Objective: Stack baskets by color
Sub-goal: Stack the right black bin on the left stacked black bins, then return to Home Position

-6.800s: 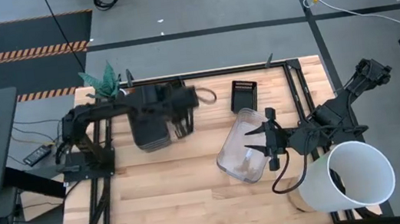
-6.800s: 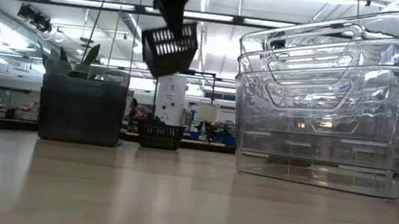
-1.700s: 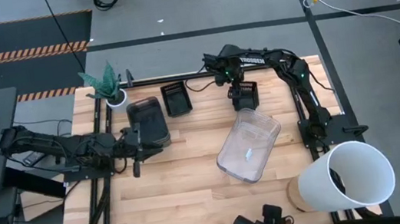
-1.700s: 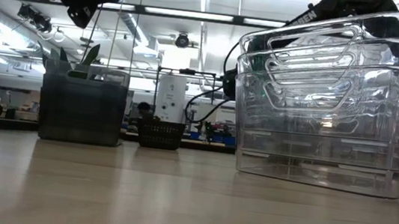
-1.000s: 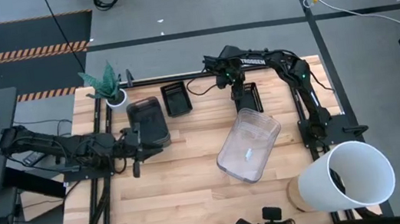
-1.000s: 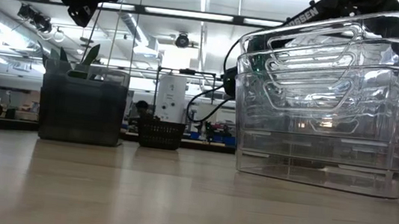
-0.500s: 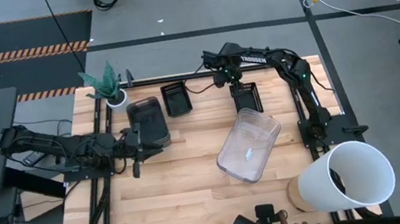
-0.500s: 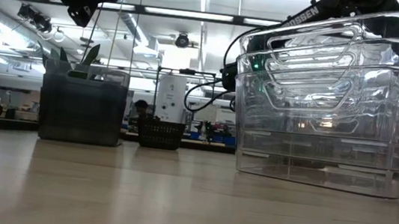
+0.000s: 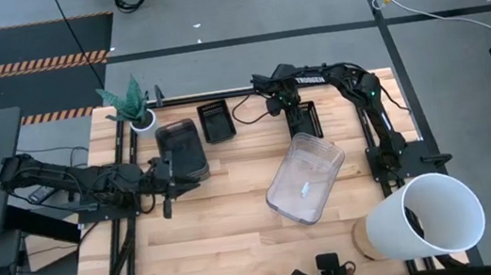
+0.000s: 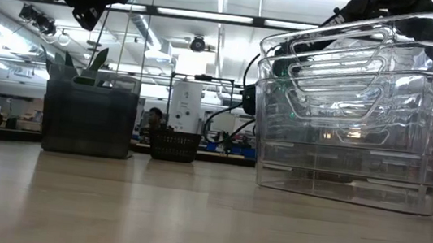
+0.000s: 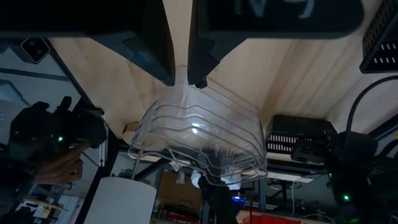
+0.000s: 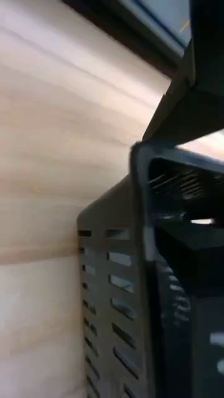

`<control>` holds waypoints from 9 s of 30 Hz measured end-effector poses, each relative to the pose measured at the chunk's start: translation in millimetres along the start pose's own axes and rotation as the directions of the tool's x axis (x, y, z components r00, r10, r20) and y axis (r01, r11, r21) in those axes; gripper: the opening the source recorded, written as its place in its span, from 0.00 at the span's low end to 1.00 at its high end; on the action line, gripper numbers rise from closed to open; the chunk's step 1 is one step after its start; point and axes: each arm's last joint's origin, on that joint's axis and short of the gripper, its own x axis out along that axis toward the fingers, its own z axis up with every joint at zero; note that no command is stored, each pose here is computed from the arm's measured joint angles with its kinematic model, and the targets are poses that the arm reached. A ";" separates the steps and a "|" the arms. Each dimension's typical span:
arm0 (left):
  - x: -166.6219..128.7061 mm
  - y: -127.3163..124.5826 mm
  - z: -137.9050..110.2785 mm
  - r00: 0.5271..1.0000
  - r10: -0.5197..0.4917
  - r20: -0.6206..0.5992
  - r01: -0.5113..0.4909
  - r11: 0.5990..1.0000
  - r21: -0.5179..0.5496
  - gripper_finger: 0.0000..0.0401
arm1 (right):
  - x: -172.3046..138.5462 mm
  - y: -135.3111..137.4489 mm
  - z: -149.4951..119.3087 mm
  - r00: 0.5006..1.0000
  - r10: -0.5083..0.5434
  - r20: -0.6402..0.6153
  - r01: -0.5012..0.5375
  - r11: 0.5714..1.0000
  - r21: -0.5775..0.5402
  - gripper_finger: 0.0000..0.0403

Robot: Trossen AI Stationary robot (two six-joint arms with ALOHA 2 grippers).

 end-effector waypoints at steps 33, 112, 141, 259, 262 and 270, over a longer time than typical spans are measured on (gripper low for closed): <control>0.0 0.2 4.4 0.999 0.015 0.046 -0.019 0.996 0.088 0.13 | -187.2 -3.8 23.5 0.820 -0.178 0.545 0.081 0.977 0.197 0.01; -51.7 -4.5 -53.6 0.807 -0.431 0.404 0.381 0.902 0.201 0.04 | -177.4 2.1 83.7 0.543 -0.224 0.809 0.149 0.974 0.169 0.00; -50.9 -4.7 -54.3 0.811 -0.431 0.395 0.426 0.899 0.105 0.04 | -141.9 -9.2 83.5 0.757 -0.145 0.638 0.034 0.983 0.183 0.01; -50.4 -4.2 -54.9 0.821 -0.414 0.393 0.397 0.909 0.128 0.06 | -137.4 145.5 105.7 0.917 -0.086 0.390 0.343 0.672 -0.657 0.06; -50.0 -3.3 -54.8 0.834 -0.382 0.399 0.352 0.924 0.148 0.04 | -155.7 144.4 92.4 0.900 -0.056 0.432 0.319 0.759 -0.567 0.04; -48.0 1.1 -55.6 0.884 -0.230 0.408 0.209 0.973 0.096 0.03 | -217.3 138.9 36.9 0.825 -0.084 0.559 0.144 0.987 -0.065 0.01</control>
